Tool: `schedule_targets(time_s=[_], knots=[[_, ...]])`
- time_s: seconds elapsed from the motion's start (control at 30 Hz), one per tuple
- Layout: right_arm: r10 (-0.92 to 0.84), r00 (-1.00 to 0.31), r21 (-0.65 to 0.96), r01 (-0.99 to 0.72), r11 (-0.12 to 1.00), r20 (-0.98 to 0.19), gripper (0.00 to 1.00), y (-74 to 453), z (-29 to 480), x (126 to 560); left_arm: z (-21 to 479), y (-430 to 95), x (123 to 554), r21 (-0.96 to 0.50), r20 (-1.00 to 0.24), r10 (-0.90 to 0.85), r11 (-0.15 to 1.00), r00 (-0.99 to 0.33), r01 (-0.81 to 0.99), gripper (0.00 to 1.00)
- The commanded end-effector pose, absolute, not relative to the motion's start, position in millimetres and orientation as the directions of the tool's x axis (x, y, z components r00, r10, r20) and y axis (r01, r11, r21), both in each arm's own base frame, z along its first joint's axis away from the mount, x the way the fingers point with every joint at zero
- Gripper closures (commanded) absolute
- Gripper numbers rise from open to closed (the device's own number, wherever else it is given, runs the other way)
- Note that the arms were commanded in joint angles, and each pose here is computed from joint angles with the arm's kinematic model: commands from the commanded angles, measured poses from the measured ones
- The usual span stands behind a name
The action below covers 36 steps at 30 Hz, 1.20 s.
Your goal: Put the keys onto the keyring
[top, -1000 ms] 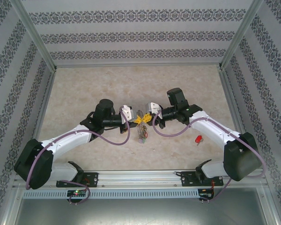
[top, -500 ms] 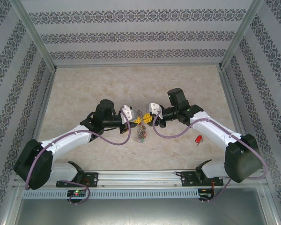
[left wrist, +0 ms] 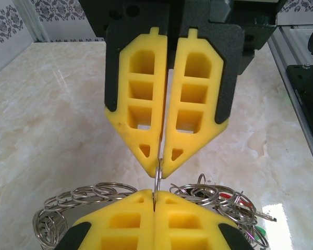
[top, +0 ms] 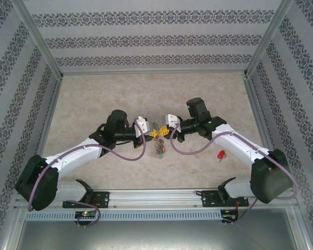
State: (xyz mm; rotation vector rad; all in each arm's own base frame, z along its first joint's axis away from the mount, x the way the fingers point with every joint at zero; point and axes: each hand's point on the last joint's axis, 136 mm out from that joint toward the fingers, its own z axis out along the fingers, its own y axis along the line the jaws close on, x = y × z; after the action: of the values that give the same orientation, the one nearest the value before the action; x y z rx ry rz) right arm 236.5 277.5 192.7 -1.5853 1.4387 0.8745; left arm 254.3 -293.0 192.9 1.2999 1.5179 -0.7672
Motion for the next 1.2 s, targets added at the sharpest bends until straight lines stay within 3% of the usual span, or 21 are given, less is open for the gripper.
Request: schedule_targets(time_s=[0.0,0.07,0.17,0.5,0.6,0.67,0.97,1.03,1.1,1.17], knots=[[-0.416,0.126,-0.108,-0.992,-0.067,-0.9,0.96,281.7,190.5,228.6,219.7,-301.1,257.1,0.16,-0.946,0.312,0.22,0.086,0.962,1.0],[-0.413,0.131,-0.111,-0.991,-0.07,-0.901,1.0,282.1,191.6,227.8,219.7,-301.3,256.8,0.156,-0.947,0.311,0.219,0.083,0.963,1.0],[-0.391,0.138,-0.115,-0.99,-0.082,-0.91,1.0,283.1,196.5,225.6,219.2,-301.6,256.4,0.154,-0.947,0.31,0.216,0.082,0.964,0.93],[-0.346,0.12,-0.092,-0.991,-0.096,-0.931,1.0,286.1,205.7,222.6,216.0,-304.0,257.9,0.142,-0.949,0.308,0.212,0.072,0.967,0.87],[-0.343,0.118,-0.091,-0.991,-0.095,-0.932,1.0,286.5,206.7,222.9,216.0,-303.6,257.9,0.141,-0.949,0.308,0.212,0.071,0.967,0.89],[-0.346,0.113,-0.085,-0.992,-0.094,-0.932,1.0,286.3,205.4,222.8,215.8,-303.6,257.5,0.144,-0.949,0.308,0.21,0.074,0.967,1.0],[-0.391,0.086,-0.074,-0.996,-0.043,-0.916,1.0,280.8,195.5,228.7,217.9,-298.7,256.6,0.162,-0.944,0.319,0.23,0.083,0.96,1.0],[-0.396,0.073,-0.065,-0.997,-0.032,-0.915,0.98,279.8,195.3,228.7,219.9,-297.9,256.6,0.167,-0.944,0.318,0.234,0.087,0.958,1.0],[-0.389,0.049,-0.046,-0.999,-0.015,-0.92,0.87,279.1,200.4,227.3,220.4,-296.7,258.4,0.173,-0.944,0.319,0.249,0.088,0.953,1.0],[-0.376,0.023,-0.03,-0.999,0.013,-0.926,0.86,275.9,209.2,224.4,221.9,-294.7,260.5,0.179,-0.942,0.324,0.266,0.087,0.947,1.0]])
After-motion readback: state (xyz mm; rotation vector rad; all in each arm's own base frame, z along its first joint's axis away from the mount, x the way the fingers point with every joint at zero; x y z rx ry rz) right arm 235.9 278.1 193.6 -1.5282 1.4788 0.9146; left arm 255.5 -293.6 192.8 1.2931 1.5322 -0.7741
